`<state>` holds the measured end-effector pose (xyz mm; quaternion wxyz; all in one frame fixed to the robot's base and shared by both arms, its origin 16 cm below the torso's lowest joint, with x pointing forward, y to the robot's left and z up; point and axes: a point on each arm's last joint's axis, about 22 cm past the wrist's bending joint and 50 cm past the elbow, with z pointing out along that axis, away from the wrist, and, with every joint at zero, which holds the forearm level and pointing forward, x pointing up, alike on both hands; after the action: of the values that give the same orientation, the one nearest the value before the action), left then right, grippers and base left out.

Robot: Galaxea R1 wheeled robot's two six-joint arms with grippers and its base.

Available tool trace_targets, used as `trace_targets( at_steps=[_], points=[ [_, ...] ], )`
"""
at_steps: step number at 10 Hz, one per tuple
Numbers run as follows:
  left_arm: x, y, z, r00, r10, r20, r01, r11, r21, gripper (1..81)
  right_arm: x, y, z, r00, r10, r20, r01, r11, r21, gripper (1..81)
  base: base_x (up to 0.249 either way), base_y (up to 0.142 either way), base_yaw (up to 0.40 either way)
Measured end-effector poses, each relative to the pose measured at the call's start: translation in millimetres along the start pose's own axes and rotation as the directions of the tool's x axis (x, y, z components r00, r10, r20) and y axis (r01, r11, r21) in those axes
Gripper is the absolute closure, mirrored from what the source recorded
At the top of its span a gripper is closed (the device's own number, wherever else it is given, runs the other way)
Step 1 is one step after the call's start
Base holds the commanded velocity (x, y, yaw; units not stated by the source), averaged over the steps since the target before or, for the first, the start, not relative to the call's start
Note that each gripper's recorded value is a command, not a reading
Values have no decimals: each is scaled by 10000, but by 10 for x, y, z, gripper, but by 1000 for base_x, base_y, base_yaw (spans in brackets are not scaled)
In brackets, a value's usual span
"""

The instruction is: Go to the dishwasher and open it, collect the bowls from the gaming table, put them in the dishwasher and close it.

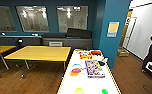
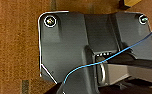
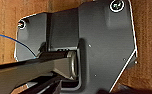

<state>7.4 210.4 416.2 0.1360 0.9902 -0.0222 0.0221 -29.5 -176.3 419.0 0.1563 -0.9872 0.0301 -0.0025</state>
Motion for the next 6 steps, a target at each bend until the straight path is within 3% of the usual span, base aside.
trace_targets(
  at_steps=[2, 5, 6],
  points=[
    [-30, 24, 4, 10000, -17, 18, 17, 10000, -29, 10, 1, 22, -42, 10000, 37, -14, -37, 9997, 248, 10, 0, 0, 0],
    [24, -73, -36, 9998, -64, -211, 63, 10000, -54, 10, 81, -196, -200, 9996, 133, -269, -92, 9894, 1447, 10, 0, 0, 0],
    [25, -76, -59, 9997, -76, -213, 72, 9998, -211, 10, 131, -205, -321, 9991, 181, -379, -109, 9829, 1836, 10, 0, 0, 0]
  ],
)
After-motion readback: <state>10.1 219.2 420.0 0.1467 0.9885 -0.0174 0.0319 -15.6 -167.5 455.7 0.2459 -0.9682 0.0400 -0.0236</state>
